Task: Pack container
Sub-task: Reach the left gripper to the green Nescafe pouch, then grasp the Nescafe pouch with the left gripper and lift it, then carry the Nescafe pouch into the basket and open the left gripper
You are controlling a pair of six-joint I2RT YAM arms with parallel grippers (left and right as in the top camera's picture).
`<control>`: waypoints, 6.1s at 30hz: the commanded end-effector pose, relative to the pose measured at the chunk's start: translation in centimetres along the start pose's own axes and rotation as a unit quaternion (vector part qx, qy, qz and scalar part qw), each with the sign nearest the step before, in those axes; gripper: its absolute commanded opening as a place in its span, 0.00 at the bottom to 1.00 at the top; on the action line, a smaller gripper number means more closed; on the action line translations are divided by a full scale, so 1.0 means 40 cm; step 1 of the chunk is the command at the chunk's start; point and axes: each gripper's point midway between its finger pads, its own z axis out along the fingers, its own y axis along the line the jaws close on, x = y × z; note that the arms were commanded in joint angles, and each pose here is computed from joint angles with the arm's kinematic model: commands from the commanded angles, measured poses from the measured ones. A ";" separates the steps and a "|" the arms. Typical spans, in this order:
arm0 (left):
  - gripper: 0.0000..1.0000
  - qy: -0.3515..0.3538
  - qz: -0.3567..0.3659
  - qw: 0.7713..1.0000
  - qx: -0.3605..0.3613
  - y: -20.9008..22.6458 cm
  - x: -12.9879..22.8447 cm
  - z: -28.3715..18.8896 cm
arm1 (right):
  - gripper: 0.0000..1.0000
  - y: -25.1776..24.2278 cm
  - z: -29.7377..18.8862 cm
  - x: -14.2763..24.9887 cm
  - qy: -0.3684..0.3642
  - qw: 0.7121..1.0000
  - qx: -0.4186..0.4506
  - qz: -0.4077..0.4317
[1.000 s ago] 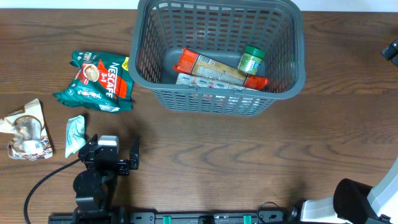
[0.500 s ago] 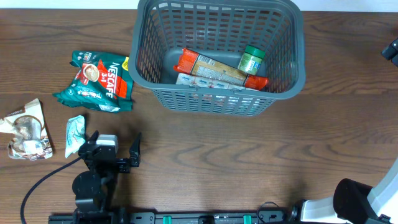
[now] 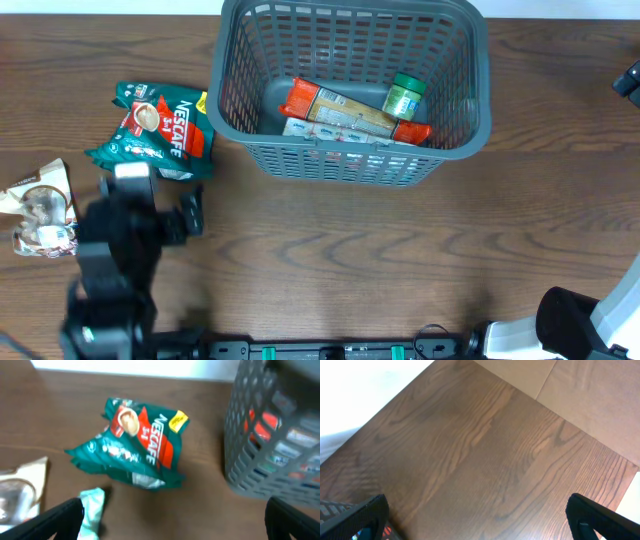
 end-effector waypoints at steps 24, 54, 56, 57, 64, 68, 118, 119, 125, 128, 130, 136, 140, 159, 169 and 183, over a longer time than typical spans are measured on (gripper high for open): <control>0.98 0.260 0.116 0.958 -0.038 0.170 -0.068 0.236 | 0.99 -0.007 0.001 -0.001 -0.001 1.000 0.005 0.007; 0.99 0.242 0.046 0.969 0.008 0.162 -0.158 0.349 | 0.99 -0.007 0.001 -0.001 -0.001 1.000 0.005 0.007; 0.98 0.241 0.046 0.969 0.007 0.163 -0.160 0.352 | 0.99 -0.007 0.001 -0.001 -0.001 1.000 0.005 0.007; 0.99 0.241 0.046 0.969 0.007 0.164 -0.160 0.355 | 0.99 -0.007 0.001 -0.001 -0.001 1.000 0.005 0.007; 0.98 0.290 0.039 0.956 0.016 0.167 -0.084 0.415 | 0.99 -0.007 0.001 -0.001 -0.001 1.000 0.005 0.007; 0.98 0.319 0.034 0.947 0.021 0.169 -0.034 0.456 | 0.99 -0.007 0.001 -0.001 -0.001 1.000 0.005 0.007; 0.27 0.436 0.040 0.897 0.056 0.177 0.221 0.650 | 0.99 -0.007 0.001 -0.001 -0.001 1.000 0.005 0.007; 0.12 0.437 0.040 0.897 0.057 0.177 0.221 0.650 | 0.99 -0.007 0.001 -0.001 -0.001 1.000 0.005 0.007; 0.06 0.436 0.034 0.897 0.069 0.164 0.223 0.649 | 0.99 -0.007 0.001 -0.001 -0.001 1.000 0.005 0.007; 0.06 0.432 0.034 0.899 0.068 0.165 0.213 0.645 | 0.99 -0.007 0.001 -0.001 -0.001 1.000 0.005 0.007; 0.06 0.423 0.031 0.903 0.063 0.166 0.191 0.640 | 0.99 -0.007 0.001 -0.001 -0.001 1.000 0.005 0.007; 0.06 0.354 0.022 0.934 0.038 0.175 0.035 0.602 | 0.99 -0.007 0.001 -0.001 -0.001 1.000 0.005 0.007; 0.06 0.295 0.002 0.955 0.018 0.177 -0.090 0.545 | 0.99 -0.007 0.001 -0.001 -0.001 1.000 0.005 0.007; 0.06 -0.053 0.003 0.994 0.095 0.022 -0.560 0.016 | 0.99 -0.007 0.001 -0.001 -0.001 1.000 0.005 0.007; 0.06 -0.179 0.094 0.930 0.306 -0.264 -0.660 -0.179 | 0.99 -0.007 0.001 -0.001 -0.001 1.000 0.005 0.007; 0.06 -0.081 0.124 0.895 0.421 -0.548 -0.559 0.042 | 0.99 -0.007 0.001 -0.001 -0.001 1.000 0.005 0.007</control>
